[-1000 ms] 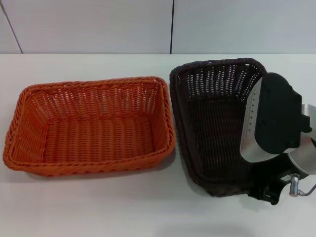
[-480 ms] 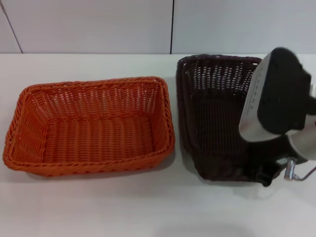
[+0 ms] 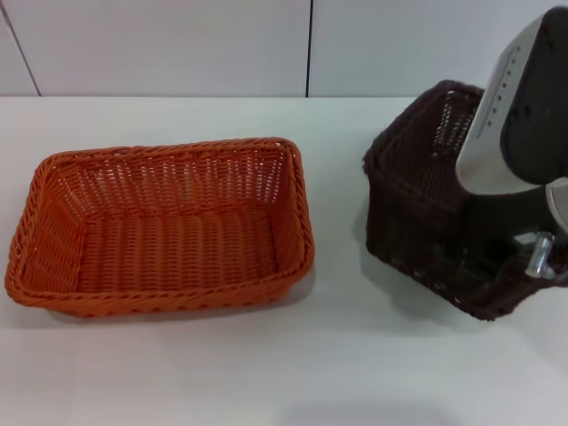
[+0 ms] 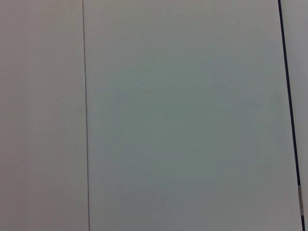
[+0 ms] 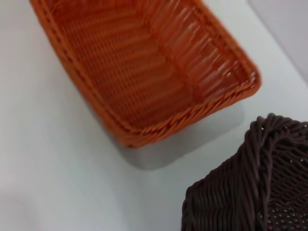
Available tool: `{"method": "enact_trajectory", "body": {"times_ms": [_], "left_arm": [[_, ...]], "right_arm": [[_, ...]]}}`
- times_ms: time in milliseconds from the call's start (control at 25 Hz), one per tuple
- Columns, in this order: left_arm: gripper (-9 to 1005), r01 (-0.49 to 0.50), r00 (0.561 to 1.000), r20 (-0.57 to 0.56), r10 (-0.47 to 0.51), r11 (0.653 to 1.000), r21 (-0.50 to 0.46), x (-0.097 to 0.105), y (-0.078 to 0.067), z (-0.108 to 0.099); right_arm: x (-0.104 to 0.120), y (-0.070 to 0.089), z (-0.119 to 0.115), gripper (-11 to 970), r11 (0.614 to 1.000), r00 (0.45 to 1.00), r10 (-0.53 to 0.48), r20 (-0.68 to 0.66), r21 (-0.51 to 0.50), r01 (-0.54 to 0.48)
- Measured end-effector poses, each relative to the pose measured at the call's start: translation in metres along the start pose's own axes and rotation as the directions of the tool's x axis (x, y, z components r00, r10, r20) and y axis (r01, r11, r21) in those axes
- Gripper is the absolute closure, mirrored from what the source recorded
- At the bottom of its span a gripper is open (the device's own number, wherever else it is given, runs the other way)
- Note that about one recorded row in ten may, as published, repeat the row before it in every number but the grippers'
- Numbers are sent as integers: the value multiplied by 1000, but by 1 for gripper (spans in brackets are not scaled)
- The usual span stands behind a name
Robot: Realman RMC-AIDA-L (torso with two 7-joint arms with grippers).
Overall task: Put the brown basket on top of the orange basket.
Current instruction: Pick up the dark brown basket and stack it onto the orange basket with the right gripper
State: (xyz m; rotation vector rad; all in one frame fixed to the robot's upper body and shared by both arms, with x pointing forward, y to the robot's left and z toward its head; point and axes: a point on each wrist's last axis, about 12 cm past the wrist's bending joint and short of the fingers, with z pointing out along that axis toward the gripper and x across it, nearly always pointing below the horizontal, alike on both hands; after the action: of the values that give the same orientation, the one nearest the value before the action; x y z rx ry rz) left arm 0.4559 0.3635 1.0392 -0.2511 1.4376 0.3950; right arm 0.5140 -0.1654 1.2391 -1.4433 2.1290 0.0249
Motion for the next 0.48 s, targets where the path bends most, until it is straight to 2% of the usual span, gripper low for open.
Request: {"method": "enact_trajectory", "body": {"times_ms": [360, 440, 480], "left_arm": [[240, -4, 1000, -4, 4, 1000, -7, 2, 4, -1], [240, -5, 1000, -6, 5, 1000, -5, 2, 3, -1], [240, -5, 1000, -6, 5, 1000, -4, 2, 3, -1]], "right_arm": [[-23, -3, -11, 822, 993, 996, -75, 45, 92, 70], [-31, -4, -10, 822, 986, 992, -112, 49, 130, 105], [-40, -4, -10, 822, 972, 984, -170, 48, 170, 160]]}}
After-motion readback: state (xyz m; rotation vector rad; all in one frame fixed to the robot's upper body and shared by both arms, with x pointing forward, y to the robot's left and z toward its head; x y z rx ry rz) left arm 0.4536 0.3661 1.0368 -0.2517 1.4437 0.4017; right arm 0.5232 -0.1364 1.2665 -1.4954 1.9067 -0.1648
